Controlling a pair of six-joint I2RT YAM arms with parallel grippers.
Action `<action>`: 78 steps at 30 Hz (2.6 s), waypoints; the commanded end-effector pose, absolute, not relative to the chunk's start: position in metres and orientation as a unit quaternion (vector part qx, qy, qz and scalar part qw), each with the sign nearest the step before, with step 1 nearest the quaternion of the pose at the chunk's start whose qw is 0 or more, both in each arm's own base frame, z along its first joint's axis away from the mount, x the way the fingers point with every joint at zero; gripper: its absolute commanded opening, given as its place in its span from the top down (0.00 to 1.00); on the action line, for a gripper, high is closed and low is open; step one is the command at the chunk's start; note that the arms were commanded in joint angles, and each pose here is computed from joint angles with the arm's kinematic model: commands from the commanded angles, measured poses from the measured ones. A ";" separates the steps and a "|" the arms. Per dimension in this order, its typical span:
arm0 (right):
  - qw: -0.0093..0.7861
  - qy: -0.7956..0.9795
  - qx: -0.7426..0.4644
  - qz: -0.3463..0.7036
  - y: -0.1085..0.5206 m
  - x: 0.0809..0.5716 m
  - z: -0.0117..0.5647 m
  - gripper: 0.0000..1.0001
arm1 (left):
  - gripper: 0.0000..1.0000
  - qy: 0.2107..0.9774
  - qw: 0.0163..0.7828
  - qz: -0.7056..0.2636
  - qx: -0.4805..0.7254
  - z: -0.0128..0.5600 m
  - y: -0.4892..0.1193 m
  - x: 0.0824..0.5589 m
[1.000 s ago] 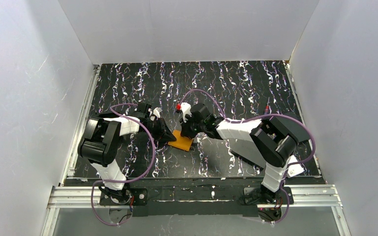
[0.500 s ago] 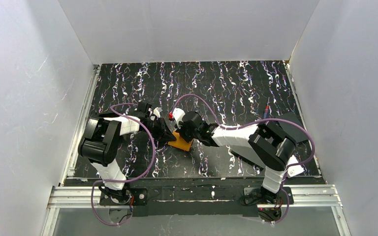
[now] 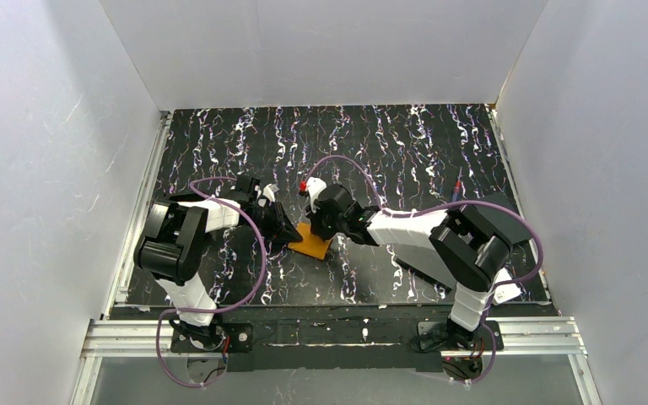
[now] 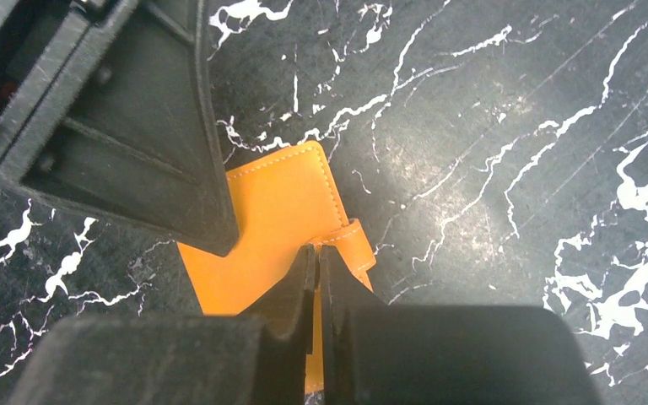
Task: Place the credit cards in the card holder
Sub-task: Close the card holder at the center of the board.
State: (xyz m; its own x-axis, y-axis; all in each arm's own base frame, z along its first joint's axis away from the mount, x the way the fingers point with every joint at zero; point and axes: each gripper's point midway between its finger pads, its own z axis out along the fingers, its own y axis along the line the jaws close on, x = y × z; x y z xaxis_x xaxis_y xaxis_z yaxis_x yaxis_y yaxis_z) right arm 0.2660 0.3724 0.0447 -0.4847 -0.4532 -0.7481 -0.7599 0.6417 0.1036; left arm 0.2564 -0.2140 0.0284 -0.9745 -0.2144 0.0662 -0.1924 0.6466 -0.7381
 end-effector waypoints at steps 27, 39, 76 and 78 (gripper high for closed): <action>0.139 0.896 -0.372 0.197 0.317 0.181 -0.034 0.92 | 0.93 0.931 -0.002 -0.343 -0.125 -0.005 -0.199 0.244; 0.075 0.895 -0.271 0.347 0.334 0.177 -0.015 0.82 | 0.93 0.930 -0.002 -0.345 -0.126 -0.005 -0.199 0.243; 0.085 0.893 -0.130 0.422 0.345 0.209 0.002 0.99 | 0.92 0.928 -0.007 -0.348 -0.130 -0.008 -0.201 0.241; 0.084 0.896 -0.130 0.415 0.343 0.208 -0.003 0.99 | 0.92 0.928 -0.008 -0.349 -0.130 -0.009 -0.201 0.241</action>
